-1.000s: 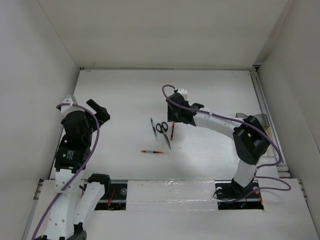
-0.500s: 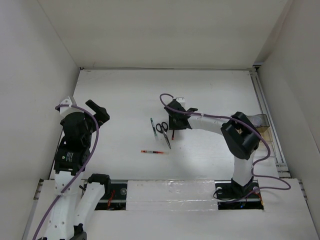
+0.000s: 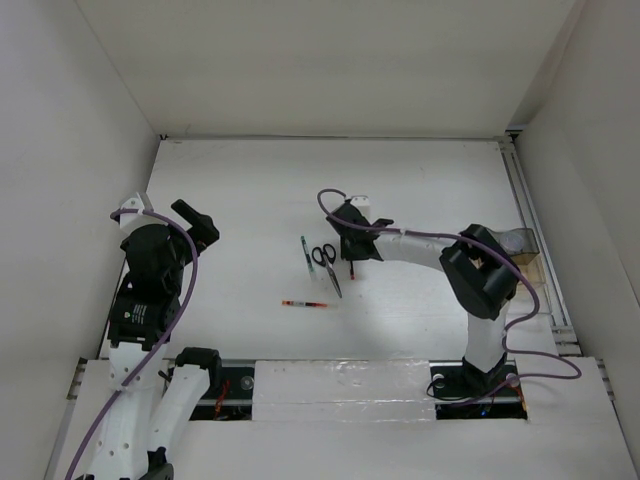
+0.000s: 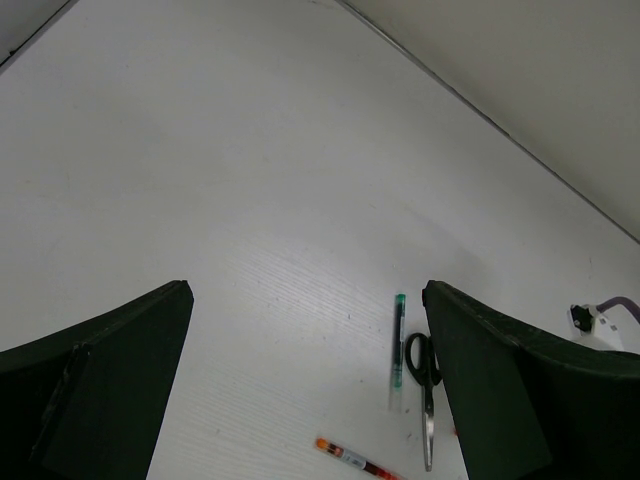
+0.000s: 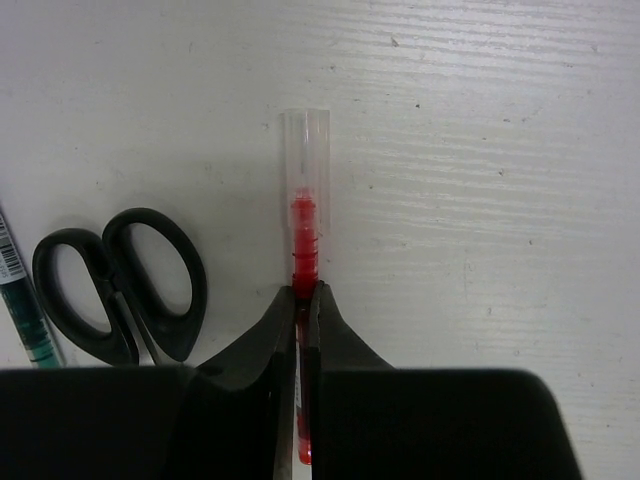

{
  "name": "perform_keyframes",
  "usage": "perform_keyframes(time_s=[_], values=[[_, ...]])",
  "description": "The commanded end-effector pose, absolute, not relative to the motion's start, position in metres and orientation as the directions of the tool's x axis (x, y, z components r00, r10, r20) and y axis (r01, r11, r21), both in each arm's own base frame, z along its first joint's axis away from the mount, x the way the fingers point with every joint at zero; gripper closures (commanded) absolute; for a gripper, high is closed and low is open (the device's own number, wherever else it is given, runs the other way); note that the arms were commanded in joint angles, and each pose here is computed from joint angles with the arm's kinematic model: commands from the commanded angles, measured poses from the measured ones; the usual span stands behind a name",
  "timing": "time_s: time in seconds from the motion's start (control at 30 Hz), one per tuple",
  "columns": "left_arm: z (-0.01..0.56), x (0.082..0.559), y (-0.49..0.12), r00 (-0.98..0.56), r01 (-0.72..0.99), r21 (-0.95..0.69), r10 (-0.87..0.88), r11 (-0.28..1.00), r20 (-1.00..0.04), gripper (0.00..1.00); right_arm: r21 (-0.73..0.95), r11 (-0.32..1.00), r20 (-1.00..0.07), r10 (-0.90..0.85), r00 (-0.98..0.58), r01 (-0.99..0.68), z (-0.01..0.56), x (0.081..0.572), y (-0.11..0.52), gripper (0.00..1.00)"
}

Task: Sort the stationery into containers
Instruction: Grab a piece of stationery with the right arm, then place the stationery into the container

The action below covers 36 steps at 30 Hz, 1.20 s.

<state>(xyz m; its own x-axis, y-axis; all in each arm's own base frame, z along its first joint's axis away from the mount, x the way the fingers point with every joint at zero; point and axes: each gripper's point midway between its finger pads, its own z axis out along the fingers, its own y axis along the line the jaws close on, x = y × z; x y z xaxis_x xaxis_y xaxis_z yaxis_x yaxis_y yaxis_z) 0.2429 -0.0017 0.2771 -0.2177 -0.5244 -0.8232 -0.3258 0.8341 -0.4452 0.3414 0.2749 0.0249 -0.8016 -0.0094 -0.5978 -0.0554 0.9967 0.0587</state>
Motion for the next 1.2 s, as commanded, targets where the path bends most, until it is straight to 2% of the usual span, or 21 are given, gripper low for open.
perform_keyframes(time_s=[0.0, 0.2, 0.43, 0.63, 0.67, 0.9, 1.07, 1.17], values=[[0.283, 0.246, -0.003, -0.192, -0.309, -0.467, -0.536, 0.828, -0.822, 0.0, 0.046, 0.998, -0.585, 0.0, -0.811, -0.034, 0.012, 0.333, 0.268, 1.0], [0.283, 0.246, -0.003, -0.192, -0.309, -0.467, -0.536, 0.828, -0.822, 0.0, 0.128, 0.988, -0.671, 0.154, -0.725, 0.092, 0.066, 0.352, 0.247, 1.0], [0.283, 0.246, -0.003, -0.192, -0.309, -0.467, -0.536, 0.828, -0.822, 0.0, 0.229, 0.934, -0.763, 0.347, -0.546, 0.274, 0.142, 0.363, 0.175, 1.0], [0.283, 0.246, -0.003, -0.192, -0.309, -0.467, -0.536, 0.828, -0.822, 0.0, 0.344, 0.833, -0.735, 0.527, -0.427, 0.434, 0.16, 0.357, 0.079, 1.0], [0.281, 0.247, -0.003, -0.199, -0.314, -0.464, -0.535, 0.829, -0.821, 0.0, 0.406, 0.798, -0.734, 0.575, -0.362, 0.445, 0.178, 0.352, 0.066, 1.0], [0.281, 0.247, -0.005, -0.205, -0.306, -0.466, -0.536, 0.83, -0.819, 0.0, 0.556, 0.618, -0.696, 0.712, -0.096, 0.556, 0.206, 0.308, -0.029, 1.0], [0.285, 0.244, -0.005, -0.19, -0.297, -0.474, -0.537, 0.829, -0.822, 0.0, 0.54, 0.476, -0.671, 0.741, 0.014, 0.694, 0.192, 0.281, -0.09, 1.0], [0.288, 0.242, -0.005, -0.181, -0.292, -0.478, -0.538, 0.829, -0.823, 0.0, 0.508, 0.439, -0.65, 0.76, -0.005, 0.741, 0.172, 0.275, -0.109, 1.0]])
